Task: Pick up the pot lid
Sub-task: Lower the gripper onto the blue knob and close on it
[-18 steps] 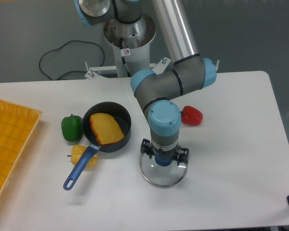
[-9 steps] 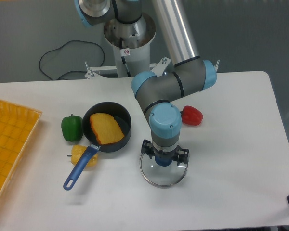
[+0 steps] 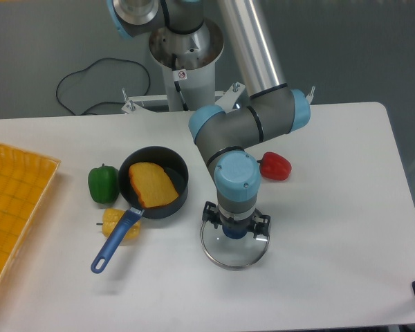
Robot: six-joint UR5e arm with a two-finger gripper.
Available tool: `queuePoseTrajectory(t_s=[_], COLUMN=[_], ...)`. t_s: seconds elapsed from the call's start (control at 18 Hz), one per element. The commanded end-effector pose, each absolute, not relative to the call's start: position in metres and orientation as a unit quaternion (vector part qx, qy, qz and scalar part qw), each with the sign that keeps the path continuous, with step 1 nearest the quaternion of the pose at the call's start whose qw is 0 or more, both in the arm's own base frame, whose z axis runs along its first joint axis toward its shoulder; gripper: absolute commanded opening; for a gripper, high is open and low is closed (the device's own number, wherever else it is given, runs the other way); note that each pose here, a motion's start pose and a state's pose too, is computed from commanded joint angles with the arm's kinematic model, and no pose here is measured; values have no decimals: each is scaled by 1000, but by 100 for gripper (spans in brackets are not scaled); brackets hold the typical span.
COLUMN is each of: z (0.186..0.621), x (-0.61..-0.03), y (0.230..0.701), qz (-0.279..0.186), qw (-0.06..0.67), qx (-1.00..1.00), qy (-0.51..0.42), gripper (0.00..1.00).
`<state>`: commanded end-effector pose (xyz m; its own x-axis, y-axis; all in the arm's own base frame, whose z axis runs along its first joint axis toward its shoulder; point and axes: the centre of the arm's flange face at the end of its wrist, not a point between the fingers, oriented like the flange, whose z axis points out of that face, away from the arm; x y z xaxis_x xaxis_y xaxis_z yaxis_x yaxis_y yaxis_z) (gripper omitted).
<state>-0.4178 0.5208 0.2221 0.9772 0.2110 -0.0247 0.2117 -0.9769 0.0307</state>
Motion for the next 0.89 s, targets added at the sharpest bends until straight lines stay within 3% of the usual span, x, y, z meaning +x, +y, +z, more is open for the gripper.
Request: queuePoseTrajectory(t_s=[0.89], z=[218], x=[-417], y=[520], qz=[-8], qw=[19], qx=[994], qy=[105], gripper=[100])
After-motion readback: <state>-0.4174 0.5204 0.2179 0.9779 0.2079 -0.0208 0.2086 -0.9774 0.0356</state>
